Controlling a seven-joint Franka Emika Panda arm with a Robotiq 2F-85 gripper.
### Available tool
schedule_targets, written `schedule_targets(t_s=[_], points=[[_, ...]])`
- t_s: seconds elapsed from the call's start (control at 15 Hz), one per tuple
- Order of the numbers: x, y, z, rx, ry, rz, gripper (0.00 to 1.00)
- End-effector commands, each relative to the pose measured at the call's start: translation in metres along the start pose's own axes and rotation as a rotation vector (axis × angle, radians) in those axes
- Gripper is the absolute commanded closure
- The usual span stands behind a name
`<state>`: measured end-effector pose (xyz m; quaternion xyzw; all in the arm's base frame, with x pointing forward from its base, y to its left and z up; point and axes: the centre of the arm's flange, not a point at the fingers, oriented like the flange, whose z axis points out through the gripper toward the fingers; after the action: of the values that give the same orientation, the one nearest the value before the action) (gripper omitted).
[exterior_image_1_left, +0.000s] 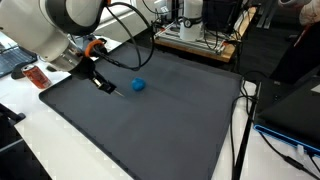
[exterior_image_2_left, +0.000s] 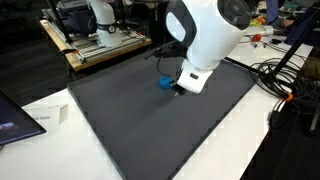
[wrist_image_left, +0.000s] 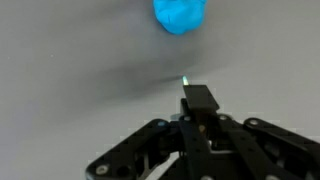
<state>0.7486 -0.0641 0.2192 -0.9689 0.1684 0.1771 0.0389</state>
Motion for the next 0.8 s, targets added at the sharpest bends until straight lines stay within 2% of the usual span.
schedule_targets(t_s=[0.0, 0.47, 0.73], points=[[-0.036, 0.019, 0.008, 0.063, -0.033, -0.042, 0.97], [-0.051, 0.048, 0.017, 0.153, -0.049, -0.065, 0.97], [-0.059, 0.070, 0.027, 0.258, -0.031, -0.075, 0.97]])
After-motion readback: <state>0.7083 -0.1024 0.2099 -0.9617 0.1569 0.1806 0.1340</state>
